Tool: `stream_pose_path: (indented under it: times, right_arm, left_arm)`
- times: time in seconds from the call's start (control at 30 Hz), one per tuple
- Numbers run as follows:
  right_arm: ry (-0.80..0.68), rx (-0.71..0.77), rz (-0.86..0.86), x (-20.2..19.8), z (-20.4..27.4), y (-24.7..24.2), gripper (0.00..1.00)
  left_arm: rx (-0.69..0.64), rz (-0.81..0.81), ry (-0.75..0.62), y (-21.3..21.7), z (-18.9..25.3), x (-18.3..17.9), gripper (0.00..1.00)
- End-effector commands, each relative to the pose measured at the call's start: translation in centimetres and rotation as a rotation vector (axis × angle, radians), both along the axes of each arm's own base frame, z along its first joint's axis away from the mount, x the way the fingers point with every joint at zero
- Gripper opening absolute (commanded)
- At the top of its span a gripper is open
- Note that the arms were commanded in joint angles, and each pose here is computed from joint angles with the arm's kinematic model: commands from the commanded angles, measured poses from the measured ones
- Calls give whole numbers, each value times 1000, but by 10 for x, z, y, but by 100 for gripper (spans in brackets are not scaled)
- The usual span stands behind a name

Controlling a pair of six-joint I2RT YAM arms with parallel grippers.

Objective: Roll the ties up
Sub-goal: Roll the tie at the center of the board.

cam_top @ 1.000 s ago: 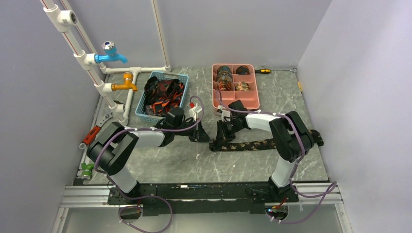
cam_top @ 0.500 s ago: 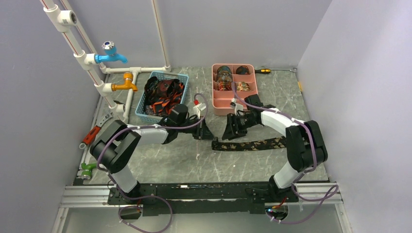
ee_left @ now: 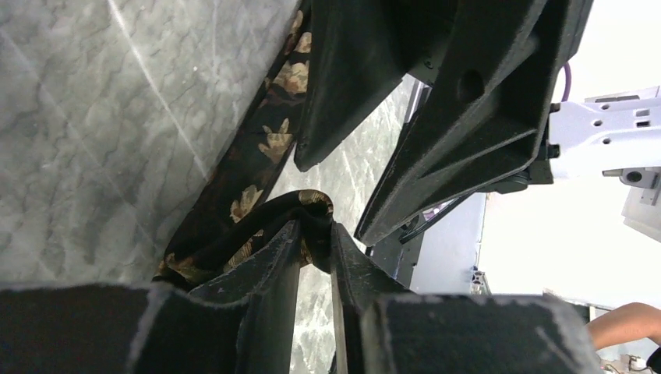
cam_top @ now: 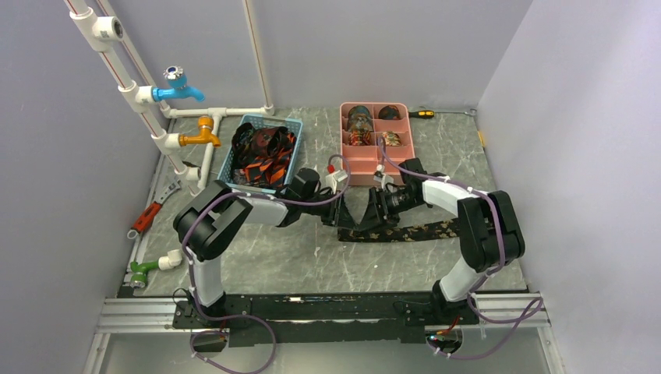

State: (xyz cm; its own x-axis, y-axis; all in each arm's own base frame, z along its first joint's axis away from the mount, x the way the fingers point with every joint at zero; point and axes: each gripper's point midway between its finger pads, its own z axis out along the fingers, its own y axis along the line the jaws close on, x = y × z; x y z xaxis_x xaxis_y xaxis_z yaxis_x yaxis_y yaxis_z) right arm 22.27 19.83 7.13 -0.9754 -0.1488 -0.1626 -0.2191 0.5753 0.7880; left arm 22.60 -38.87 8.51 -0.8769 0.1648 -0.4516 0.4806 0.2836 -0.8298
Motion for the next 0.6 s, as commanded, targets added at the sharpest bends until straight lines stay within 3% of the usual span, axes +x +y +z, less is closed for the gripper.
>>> stream_pose_path:
  times: [0.0, 0.37, 0.57]
  right_arm:
    - [4, 3, 13, 2, -6, 1, 57]
    - [17, -4, 17, 4, -14, 9, 53]
    - [17, -28, 30, 5, -22, 11, 51]
  left_arm:
    - [5, -7, 14, -4, -6, 2, 25]
    - [7, 5, 38, -9, -14, 9, 19]
    - [-2, 5, 57, -14, -14, 12, 20]
